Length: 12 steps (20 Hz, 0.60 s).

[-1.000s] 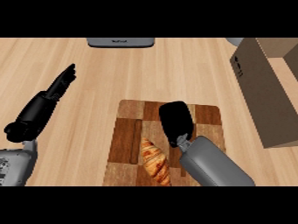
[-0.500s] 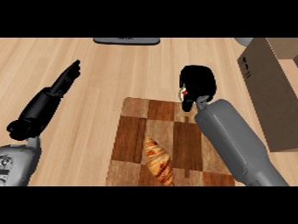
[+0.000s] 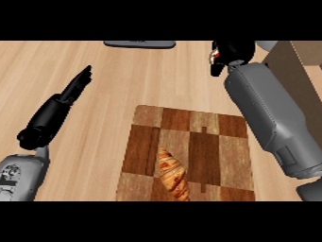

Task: Pick the cupcake from the cutting board and place it in the cardboard box

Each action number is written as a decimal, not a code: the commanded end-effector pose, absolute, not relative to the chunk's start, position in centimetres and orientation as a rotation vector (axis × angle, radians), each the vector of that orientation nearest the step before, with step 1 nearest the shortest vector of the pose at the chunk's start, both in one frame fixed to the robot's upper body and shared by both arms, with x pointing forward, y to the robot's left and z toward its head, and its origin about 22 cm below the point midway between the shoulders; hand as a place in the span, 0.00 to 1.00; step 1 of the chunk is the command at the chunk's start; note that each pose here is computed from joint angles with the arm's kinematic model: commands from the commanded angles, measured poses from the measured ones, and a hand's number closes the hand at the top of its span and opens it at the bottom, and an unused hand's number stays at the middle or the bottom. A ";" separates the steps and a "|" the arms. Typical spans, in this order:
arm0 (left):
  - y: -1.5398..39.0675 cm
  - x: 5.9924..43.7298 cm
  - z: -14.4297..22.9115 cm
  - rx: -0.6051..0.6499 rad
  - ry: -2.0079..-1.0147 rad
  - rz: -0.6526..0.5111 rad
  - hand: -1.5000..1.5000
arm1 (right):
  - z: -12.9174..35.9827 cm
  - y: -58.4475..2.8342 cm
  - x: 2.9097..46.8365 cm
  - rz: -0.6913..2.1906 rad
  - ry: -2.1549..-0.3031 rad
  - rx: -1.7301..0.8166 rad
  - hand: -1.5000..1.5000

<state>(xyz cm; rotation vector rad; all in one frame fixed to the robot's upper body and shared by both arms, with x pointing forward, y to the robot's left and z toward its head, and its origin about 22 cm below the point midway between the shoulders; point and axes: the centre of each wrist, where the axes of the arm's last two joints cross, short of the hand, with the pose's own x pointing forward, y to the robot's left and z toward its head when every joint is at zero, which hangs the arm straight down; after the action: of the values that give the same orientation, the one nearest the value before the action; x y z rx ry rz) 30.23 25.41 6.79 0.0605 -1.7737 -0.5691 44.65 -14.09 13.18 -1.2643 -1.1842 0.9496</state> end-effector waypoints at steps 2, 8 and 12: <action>23.9 29.8 7.0 0.057 -1.774 -0.553 0.50 | 17.7 -14.0 46.3 0.793 -1.219 -1.398 1.00; 26.5 30.7 7.5 0.071 -1.763 -0.545 0.50 | 20.0 -16.2 46.7 0.346 -1.203 -1.477 1.00; 26.3 29.6 6.4 0.088 -1.752 -0.539 0.50 | 21.5 -19.7 46.8 0.225 -1.141 -1.564 1.00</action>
<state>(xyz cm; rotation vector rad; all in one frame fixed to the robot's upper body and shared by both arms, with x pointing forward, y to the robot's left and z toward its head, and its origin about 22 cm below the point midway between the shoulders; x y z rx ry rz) 29.96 26.16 6.50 0.0773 -1.7533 -0.5468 46.73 -17.50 20.16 -1.5170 -1.1769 0.3718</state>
